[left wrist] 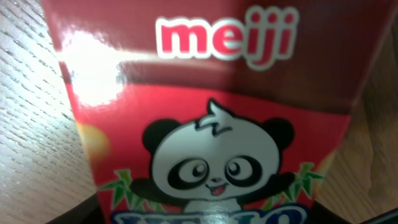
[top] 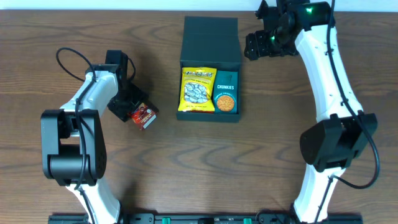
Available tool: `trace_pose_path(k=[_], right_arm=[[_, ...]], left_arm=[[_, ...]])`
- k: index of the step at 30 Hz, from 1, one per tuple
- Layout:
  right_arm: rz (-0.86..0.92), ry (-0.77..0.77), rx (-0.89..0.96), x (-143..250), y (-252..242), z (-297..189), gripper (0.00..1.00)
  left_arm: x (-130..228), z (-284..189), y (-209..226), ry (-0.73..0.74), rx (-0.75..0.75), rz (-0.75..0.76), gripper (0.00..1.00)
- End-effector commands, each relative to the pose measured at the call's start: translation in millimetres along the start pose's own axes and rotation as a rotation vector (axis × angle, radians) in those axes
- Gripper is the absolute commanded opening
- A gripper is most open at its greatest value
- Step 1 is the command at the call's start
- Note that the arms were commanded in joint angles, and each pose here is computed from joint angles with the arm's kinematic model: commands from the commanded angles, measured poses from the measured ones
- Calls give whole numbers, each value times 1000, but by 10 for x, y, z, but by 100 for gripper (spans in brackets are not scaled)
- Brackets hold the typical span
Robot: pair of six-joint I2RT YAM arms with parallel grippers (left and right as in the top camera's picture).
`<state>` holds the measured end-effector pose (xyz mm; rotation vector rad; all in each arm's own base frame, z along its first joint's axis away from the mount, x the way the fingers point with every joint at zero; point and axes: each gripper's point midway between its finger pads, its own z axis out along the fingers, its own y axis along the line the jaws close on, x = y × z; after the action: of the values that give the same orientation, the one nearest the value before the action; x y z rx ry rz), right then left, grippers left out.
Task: Pack container
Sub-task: 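Grasp the red Hello Panda box with the left gripper, then carry the Hello Panda box right and lower it into the green box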
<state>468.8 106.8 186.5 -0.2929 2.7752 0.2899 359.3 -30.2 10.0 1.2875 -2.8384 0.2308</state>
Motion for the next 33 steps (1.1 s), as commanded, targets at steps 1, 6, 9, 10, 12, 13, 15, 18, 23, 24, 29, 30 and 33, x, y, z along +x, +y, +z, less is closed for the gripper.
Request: trace_pose_path(k=[1,6,9,10,12,13,15,18,23,24,29,30,33], right_arm=[[-3,-39,4,-70,-25,-118,80],[19,-48,13,-86,-149,-141,82],[53,-54,26,-84,-320,-172,82],[67,-56,31,-81,-391,-185,82],[95,-60,42,-72,-533,-213,82],[108,-62,47,-65,-599,-227,82],[133,-63,56,-46,-722,-253,82],[165,-64,68,-15,-882,-289,82],[213,-63,78,45,-1093,-340,82],[223,-61,81,63,-1138,-352,82],[249,-58,89,106,-1251,-381,82],[252,-58,90,110,-1265,-385,82],[262,-61,89,119,-1305,-397,82]], left_arm=[[-13,23,41,-7,-19,25,63],[-45,-95,-82,-22,10,80,61],[-68,-240,-234,-44,33,130,60],[-72,-307,-305,-54,43,153,60],[-77,-445,-457,-79,63,202,60],[-72,-520,-544,-92,75,231,60],[-35,-687,-755,-122,107,303,60],[94,-958,-1118,-176,166,440,60],[497,-1374,-1699,-283,252,687,60],[664,-1461,-1852,-308,279,745,60],[1187,-1482,-2153,-315,348,865,60],[1279,-1451,-2178,-307,349,884,60],[1492,-1310,-2185,-271,326,925,60]])
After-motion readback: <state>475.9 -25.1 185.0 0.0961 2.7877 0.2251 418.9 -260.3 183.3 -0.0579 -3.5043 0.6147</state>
